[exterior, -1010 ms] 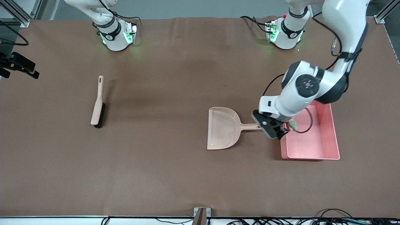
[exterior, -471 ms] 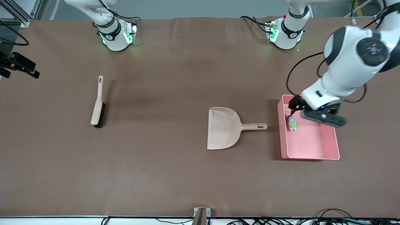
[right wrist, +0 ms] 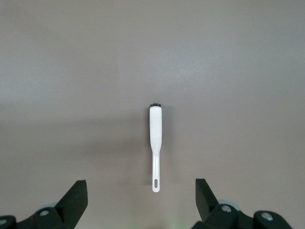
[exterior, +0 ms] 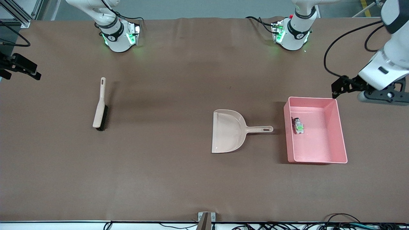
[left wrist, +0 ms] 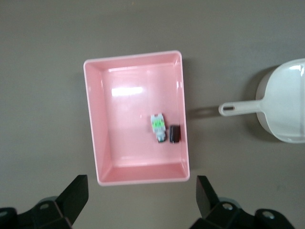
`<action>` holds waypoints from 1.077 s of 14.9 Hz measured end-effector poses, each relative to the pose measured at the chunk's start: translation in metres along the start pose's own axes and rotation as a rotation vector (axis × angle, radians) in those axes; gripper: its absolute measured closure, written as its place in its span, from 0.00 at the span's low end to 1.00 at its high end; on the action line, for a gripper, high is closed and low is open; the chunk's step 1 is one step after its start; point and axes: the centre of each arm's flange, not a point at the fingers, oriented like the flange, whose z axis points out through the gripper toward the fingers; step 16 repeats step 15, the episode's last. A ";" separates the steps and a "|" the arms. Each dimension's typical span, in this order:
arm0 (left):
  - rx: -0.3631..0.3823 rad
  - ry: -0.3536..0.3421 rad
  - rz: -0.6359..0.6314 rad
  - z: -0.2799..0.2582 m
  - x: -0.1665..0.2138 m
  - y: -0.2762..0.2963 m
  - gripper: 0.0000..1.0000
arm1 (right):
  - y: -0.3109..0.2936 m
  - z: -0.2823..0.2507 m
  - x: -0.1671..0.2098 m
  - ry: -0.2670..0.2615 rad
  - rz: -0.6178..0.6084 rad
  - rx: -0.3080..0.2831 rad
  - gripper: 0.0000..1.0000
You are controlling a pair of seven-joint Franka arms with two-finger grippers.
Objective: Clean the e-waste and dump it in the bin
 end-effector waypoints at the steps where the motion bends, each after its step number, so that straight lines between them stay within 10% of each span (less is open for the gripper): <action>1: -0.002 -0.015 -0.006 -0.008 -0.008 -0.002 0.00 | 0.000 0.000 0.000 0.000 -0.001 0.000 0.00; 16: -0.037 -0.034 -0.082 -0.047 -0.043 0.007 0.00 | -0.008 0.000 -0.001 -0.010 -0.015 0.000 0.00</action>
